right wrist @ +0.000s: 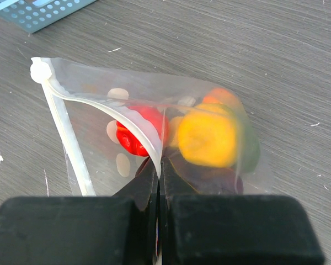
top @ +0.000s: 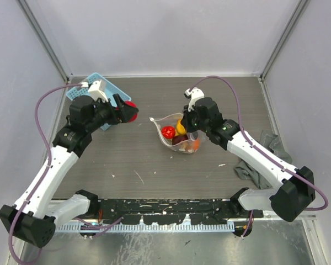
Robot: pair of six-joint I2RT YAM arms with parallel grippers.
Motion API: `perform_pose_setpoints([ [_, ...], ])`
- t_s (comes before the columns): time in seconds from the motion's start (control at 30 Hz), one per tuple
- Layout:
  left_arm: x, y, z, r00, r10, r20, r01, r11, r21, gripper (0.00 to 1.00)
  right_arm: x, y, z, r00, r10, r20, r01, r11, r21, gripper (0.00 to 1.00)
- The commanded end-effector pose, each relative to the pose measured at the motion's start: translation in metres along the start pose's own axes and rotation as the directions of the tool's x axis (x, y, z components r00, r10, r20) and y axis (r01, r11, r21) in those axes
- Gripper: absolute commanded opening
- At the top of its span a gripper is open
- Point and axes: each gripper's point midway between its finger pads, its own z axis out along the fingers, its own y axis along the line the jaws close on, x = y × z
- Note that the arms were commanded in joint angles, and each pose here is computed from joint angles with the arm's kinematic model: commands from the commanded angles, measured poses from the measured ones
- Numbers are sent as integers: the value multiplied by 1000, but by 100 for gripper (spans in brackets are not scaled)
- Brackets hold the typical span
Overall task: Place the food in the zip-top bag and seal the zipper
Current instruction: Place the fake fruit in the zipper food storage bag.
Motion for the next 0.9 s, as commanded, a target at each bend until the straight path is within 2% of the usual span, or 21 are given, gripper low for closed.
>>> perform_pose_setpoints([
  [0.0, -2, -41, -7, 997, 43, 63, -50, 993, 111, 43, -32, 14, -14, 995, 29, 97, -23, 998, -61, 0],
  [0.2, 28, -95, -6, 988, 138, 65, -150, 956, 253, 43, -36, 22, -18, 995, 42, 95, -32, 994, -100, 0],
  [0.43, 60, -128, 10, 964, 251, 87, -266, 918, 295, 43, -37, 31, -23, 995, 56, 87, -43, 988, -146, 0],
  [0.7, 94, -128, 44, 939, 336, 70, -343, 909, 237, 43, -32, 39, -24, 996, 68, 63, -55, 980, -192, 0],
  [0.87, 112, -111, 64, 928, 370, 30, -370, 917, 147, 44, -29, 41, -24, 996, 70, 55, -58, 978, -202, 0],
])
